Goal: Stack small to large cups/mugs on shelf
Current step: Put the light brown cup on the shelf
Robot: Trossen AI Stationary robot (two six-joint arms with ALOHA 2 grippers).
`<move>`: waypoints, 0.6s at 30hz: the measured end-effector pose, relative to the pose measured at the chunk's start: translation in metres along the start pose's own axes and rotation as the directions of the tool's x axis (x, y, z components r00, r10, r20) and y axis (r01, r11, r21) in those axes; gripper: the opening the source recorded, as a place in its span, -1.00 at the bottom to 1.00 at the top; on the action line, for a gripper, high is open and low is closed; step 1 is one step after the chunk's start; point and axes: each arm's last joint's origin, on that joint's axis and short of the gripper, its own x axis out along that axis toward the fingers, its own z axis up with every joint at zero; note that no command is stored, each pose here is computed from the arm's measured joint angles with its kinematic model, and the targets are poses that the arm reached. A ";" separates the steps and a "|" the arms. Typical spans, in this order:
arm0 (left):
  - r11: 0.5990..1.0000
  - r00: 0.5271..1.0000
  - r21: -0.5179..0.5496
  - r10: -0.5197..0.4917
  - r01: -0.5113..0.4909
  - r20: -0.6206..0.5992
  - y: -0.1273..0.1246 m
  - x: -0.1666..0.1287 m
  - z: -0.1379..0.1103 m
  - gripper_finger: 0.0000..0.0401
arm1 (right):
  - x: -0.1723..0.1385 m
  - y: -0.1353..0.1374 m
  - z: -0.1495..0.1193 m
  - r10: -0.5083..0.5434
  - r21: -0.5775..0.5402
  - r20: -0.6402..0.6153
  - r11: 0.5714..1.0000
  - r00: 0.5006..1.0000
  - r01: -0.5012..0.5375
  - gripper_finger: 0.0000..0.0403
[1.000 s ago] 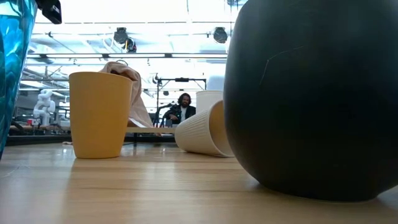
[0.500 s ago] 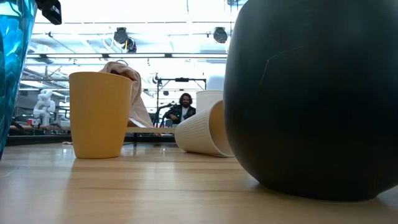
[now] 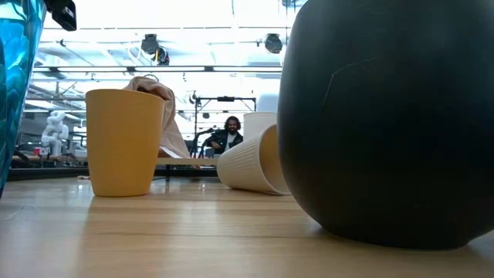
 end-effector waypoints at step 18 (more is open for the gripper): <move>1.000 1.000 -0.003 -0.001 0.001 -0.008 0.000 0.000 -0.001 -0.60 | 0.013 0.016 -0.019 0.072 0.117 -0.130 0.992 0.989 -0.057 -0.09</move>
